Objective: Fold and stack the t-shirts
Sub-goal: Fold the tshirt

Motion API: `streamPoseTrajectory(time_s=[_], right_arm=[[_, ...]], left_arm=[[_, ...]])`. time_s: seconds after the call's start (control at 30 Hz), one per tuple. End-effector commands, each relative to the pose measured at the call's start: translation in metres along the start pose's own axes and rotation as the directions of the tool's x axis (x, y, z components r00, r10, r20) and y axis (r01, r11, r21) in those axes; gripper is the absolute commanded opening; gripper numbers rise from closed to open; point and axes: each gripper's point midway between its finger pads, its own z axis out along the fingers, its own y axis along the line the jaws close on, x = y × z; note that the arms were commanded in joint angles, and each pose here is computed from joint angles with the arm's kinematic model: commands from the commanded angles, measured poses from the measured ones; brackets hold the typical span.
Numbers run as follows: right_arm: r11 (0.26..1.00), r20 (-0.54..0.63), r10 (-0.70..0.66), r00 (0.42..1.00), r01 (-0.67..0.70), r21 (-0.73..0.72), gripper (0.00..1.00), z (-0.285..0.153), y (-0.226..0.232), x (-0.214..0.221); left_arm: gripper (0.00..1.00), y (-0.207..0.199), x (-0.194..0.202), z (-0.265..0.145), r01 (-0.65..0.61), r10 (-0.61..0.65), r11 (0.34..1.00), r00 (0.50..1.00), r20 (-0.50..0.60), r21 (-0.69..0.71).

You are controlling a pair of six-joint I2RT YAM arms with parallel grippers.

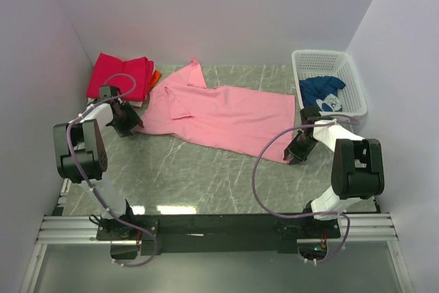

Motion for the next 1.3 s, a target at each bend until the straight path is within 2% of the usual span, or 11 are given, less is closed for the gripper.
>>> streamPoseTrajectory(time_s=[0.0, 0.03, 0.1, 0.13, 0.2, 0.23, 0.27, 0.33, 0.7, 1.27], right_arm=[[1.000, -0.002, 0.005, 1.000, -0.005, 0.012, 0.35, 0.005, 0.001, -0.001], [1.000, -0.002, 0.005, 1.000, -0.005, 0.015, 0.34, 0.005, 0.001, -0.001], [1.000, -0.006, 0.006, 1.000, -0.005, 0.026, 0.29, 0.007, -0.001, -0.001], [1.000, -0.004, 0.004, 1.000, -0.004, 0.029, 0.26, 0.007, -0.001, -0.002], [0.999, -0.013, 0.004, 1.000, -0.003, 0.043, 0.14, 0.008, -0.004, -0.001], [0.999, -0.012, 0.001, 1.000, 0.000, 0.048, 0.10, 0.008, -0.004, -0.002], [0.998, -0.011, -0.002, 1.000, 0.003, 0.055, 0.03, 0.008, -0.005, -0.002], [0.997, -0.007, -0.008, 1.000, 0.008, 0.081, 0.00, 0.006, -0.010, -0.002], [0.981, -0.016, -0.041, 0.999, 0.043, 0.187, 0.00, -0.010, -0.038, 0.009], [0.962, -0.070, -0.125, 0.990, 0.138, 0.236, 0.00, -0.022, -0.037, 0.060]], left_arm=[[0.58, 0.000, -0.007, 0.011, -0.006, 0.006, 1.000, 1.000, 0.011, 0.009], [0.52, -0.003, -0.009, 0.011, -0.006, 0.006, 1.000, 1.000, 0.015, 0.018], [0.45, -0.004, -0.009, 0.016, 0.000, 0.000, 1.000, 1.000, 0.005, 0.029], [0.38, -0.008, -0.013, 0.017, -0.001, 0.000, 0.999, 1.000, 0.016, 0.040], [0.30, -0.008, -0.014, 0.022, 0.002, -0.003, 0.999, 1.000, 0.012, 0.042], [0.18, -0.010, -0.018, 0.021, -0.002, 0.001, 0.999, 1.000, 0.021, 0.045], [0.13, -0.007, -0.021, 0.022, 0.001, -0.002, 0.999, 1.000, 0.025, 0.034], [0.01, -0.004, -0.032, 0.019, -0.006, 0.005, 1.000, 0.998, 0.056, 0.010], [0.01, 0.017, -0.039, 0.002, 0.002, 0.004, 0.997, 0.996, 0.094, -0.072], [0.01, 0.056, -0.018, -0.031, 0.057, -0.034, 0.980, 0.992, 0.119, -0.191]])
